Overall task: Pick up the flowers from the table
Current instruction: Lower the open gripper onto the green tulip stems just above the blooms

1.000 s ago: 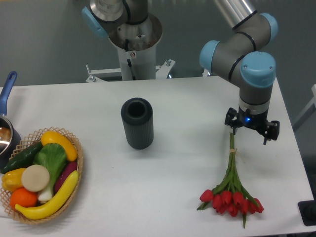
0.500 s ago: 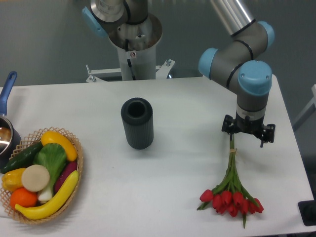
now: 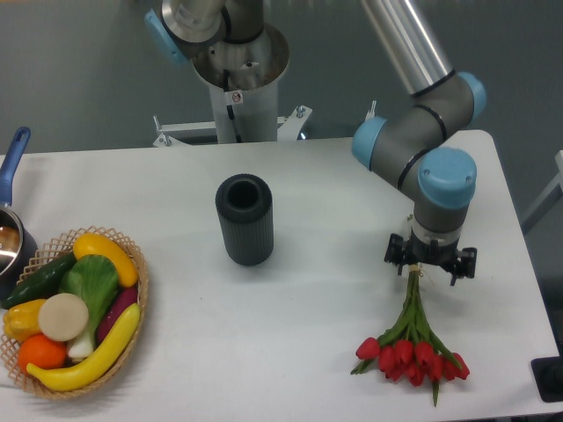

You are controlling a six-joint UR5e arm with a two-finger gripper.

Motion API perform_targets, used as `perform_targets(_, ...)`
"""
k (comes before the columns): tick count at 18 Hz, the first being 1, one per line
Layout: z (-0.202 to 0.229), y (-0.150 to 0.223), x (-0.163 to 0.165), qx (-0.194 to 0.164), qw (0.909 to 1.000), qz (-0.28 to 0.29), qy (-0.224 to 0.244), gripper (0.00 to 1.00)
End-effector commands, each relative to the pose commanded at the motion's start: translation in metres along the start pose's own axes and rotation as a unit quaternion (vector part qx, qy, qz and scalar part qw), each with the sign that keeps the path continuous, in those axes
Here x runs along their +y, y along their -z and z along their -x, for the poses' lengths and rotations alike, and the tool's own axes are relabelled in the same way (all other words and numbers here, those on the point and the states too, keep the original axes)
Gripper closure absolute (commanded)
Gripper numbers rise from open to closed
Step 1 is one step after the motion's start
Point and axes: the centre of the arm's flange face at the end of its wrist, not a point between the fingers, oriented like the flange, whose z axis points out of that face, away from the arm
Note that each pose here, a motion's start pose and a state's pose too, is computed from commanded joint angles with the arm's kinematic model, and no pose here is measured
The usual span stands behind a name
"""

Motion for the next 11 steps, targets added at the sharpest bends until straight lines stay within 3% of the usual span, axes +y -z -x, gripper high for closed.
perform_targets(5, 0.000, -0.019, -0.010, 0.016, 0.9998, -0.008, 0.001, 0.00)
perform_targets(6, 0.000, -0.022, -0.014, 0.016, 0.9998, -0.008, -0.002, 0.09)
perform_targets(9, 0.000, -0.027, -0.017, 0.020, 0.9997, -0.010, -0.003, 0.73)
perform_targets(10, -0.001, -0.027, -0.018, 0.023, 0.9997, -0.013, -0.003, 0.90)
perform_targets(11, -0.002, -0.027, -0.018, 0.025, 0.9996, -0.014, -0.003, 1.00)
